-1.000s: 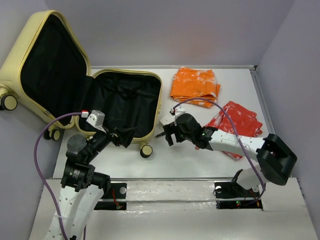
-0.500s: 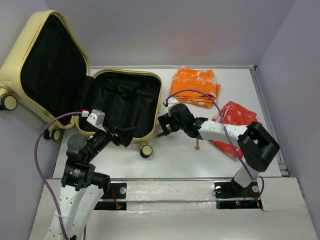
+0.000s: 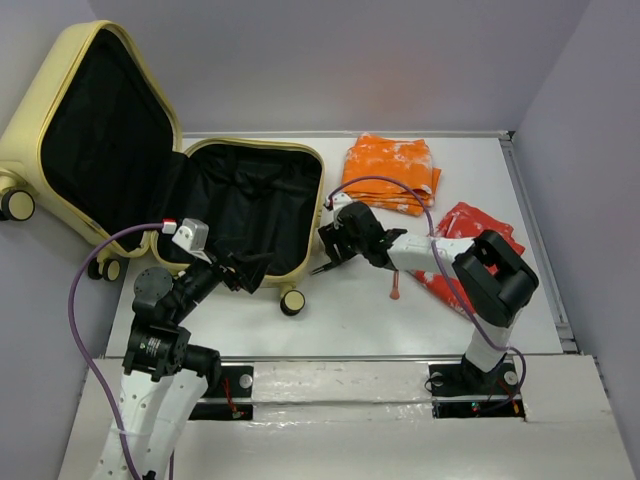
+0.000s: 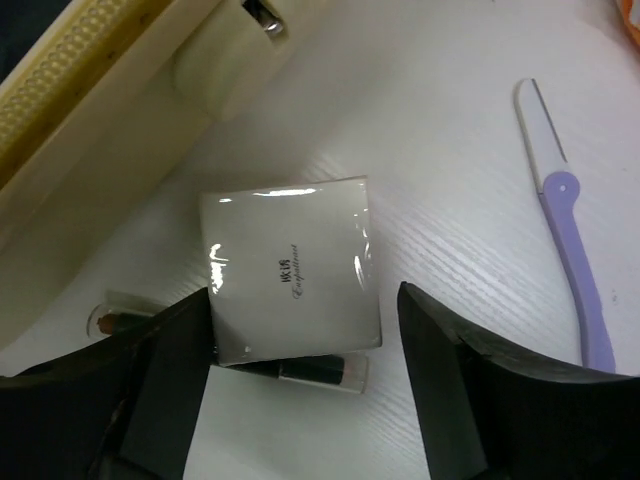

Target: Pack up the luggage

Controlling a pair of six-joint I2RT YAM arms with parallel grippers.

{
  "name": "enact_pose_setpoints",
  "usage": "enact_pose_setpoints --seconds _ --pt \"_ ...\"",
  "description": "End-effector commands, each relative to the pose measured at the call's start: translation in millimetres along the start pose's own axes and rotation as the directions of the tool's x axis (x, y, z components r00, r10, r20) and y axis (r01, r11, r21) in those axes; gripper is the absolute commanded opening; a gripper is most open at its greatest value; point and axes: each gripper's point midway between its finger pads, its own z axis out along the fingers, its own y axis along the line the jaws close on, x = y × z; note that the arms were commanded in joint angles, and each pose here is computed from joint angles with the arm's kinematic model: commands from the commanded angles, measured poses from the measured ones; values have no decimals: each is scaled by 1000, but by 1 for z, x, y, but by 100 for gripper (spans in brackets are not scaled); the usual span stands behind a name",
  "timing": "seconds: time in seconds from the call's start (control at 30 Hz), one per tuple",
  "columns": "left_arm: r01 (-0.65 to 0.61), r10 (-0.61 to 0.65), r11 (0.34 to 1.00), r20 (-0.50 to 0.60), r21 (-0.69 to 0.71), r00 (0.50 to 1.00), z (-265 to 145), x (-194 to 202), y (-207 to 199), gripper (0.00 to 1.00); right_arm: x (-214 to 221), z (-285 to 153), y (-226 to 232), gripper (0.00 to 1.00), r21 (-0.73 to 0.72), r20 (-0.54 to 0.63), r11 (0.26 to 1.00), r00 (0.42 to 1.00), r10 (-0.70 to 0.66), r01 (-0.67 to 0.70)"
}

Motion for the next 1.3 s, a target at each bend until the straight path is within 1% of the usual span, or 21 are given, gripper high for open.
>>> enact_pose_setpoints --seconds 0.0,0.13,0.23,0.33,0.47,0.6,0.63,0.7,0.73,0.8,0.93,0.97,1.0,1.03,1.07,1.1,1.13,1.17,1.2,1.23,1.27 --pt "-19 18 999 33 36 999 3 -11 -7 99 -48 -4 -13 68 49 145 999 989 11 -18" --pt "-13 12 999 29 32 1000 4 -10 -5 99 -87 -48 -27 54 108 269 993 963 10 -40" --pt "-11 10 999 30 33 1000 4 -10 -5 99 -106 -84 -30 54 110 347 992 938 16 -58" --pt "-10 9 999 27 36 1000 4 -9 -6 99 -137 -122 -13 52 -2 427 997 902 68 -74" --pt "-22 21 999 47 31 999 1 -13 -6 99 -168 -130 23 52 -147 453 987 883 126 -65" --pt "-26 25 1000 61 11 998 0 -16 -3 99 -195 -100 54 53 -188 439 981 890 125 -45" --pt "-24 24 1000 61 5 998 0 -15 -2 99 -186 -75 57 55 -179 395 983 911 120 -52" --pt "-20 20 1000 52 -2 998 2 -14 0 99 -192 -63 65 63 -194 383 978 913 143 -72" --pt "-18 18 1000 49 -3 999 2 -13 1 99 -200 -56 67 82 -191 386 978 910 151 -82" --pt "-14 14 1000 41 -10 999 4 -12 3 99 -216 -59 67 97 -184 397 979 904 160 -93" --pt "-14 14 1000 27 -17 1000 8 -10 7 93 -227 -88 56 98 -157 437 981 882 176 -118" --pt "-11 11 1000 17 -16 1000 11 -10 7 90 -236 -117 49 96 -153 479 980 858 184 -125" --pt "-8 8 1000 8 -17 1000 13 -9 8 86 -232 -128 43 93 -136 489 982 852 185 -134" --pt "-2 2 1000 -5 -9 1000 15 -8 8 81 -226 -138 31 83 -93 502 982 845 187 -162" --pt "10 -9 1000 -36 29 999 19 -7 1 80 -189 -132 21 79 -51 455 982 871 184 -181" --pt "30 -28 999 -47 45 999 22 -8 -4 78 -187 -164 11 76 -46 499 976 842 206 -212" --pt "35 -32 997 -56 62 998 24 -9 -9 75 -169 -171 -9 69 13 500 964 836 224 -266" --pt "42 -36 996 -72 80 997 31 -11 -19 74 -127 -181 -25 64 40 469 943 840 273 -329" --pt "46 -40 996 -79 77 996 35 -10 -23 70 -106 -186 -40 61 81 470 921 830 302 -381" --pt "50 -49 999 -75 15 996 46 -12 -17 69 -59 -178 -50 60 113 422 889 832 361 -444" --pt "52 -52 999 -100 0 994 53 -2 -20 67 -66 -195 -56 58 92 467 865 789 399 -493"
